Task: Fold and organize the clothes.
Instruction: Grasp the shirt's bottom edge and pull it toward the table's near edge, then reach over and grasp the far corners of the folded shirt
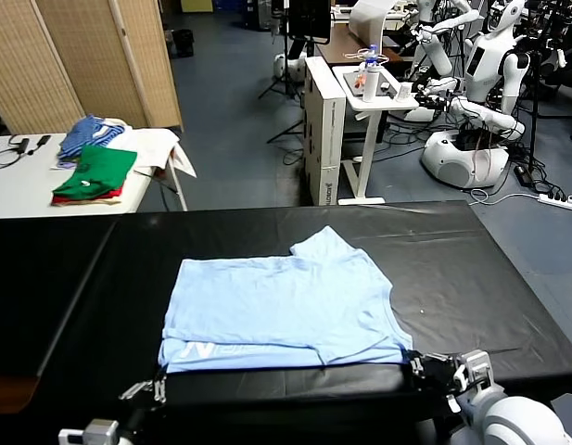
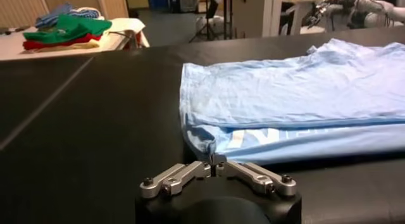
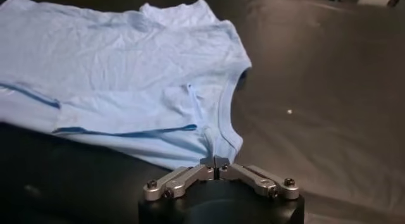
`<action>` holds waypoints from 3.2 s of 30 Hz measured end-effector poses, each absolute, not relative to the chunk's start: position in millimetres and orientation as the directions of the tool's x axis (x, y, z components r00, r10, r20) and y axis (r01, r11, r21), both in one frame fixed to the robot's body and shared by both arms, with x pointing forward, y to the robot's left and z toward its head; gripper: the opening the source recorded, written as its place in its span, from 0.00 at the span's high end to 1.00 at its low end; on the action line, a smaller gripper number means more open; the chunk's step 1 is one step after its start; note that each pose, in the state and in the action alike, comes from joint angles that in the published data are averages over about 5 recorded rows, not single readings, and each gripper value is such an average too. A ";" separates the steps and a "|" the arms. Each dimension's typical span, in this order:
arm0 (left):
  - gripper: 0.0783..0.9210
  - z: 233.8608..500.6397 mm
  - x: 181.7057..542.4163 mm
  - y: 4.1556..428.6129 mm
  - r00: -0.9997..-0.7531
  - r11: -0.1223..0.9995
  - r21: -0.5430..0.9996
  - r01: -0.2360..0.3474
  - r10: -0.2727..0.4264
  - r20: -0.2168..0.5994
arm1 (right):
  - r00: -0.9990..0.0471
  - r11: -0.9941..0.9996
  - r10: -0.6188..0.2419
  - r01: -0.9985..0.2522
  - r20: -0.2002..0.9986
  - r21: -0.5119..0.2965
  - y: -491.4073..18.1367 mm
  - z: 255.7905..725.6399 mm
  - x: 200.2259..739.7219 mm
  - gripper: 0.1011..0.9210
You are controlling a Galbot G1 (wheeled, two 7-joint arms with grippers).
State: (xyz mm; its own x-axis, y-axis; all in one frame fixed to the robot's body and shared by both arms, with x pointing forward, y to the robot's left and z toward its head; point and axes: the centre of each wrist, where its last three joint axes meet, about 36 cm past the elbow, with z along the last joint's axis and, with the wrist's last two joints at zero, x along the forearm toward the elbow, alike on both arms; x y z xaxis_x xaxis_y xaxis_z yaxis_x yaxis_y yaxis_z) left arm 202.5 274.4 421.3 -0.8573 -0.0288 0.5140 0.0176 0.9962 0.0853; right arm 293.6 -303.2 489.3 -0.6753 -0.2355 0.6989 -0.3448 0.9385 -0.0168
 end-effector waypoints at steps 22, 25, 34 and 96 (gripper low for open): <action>0.02 475.9 300.3 292.8 -0.885 0.992 -0.123 0.002 0.059 0.461 | -0.811 0.967 -0.221 -0.255 0.541 0.013 -304.0 526.3 410.1 0.02; 0.02 479.9 330.3 297.4 -0.885 0.987 -0.162 0.011 0.085 0.457 | -0.824 0.968 -0.219 -0.253 0.523 0.007 -296.8 524.6 436.9 0.02; 0.02 477.8 408.9 300.1 -0.883 0.986 -0.161 0.042 0.112 0.455 | -0.820 0.969 -0.205 -0.246 0.534 -0.007 -269.8 501.3 513.4 0.02; 0.59 424.5 505.5 324.9 -0.797 0.991 -0.131 -0.004 0.076 0.600 | -0.745 0.958 -0.236 -0.288 0.624 0.020 -221.3 440.8 613.3 0.82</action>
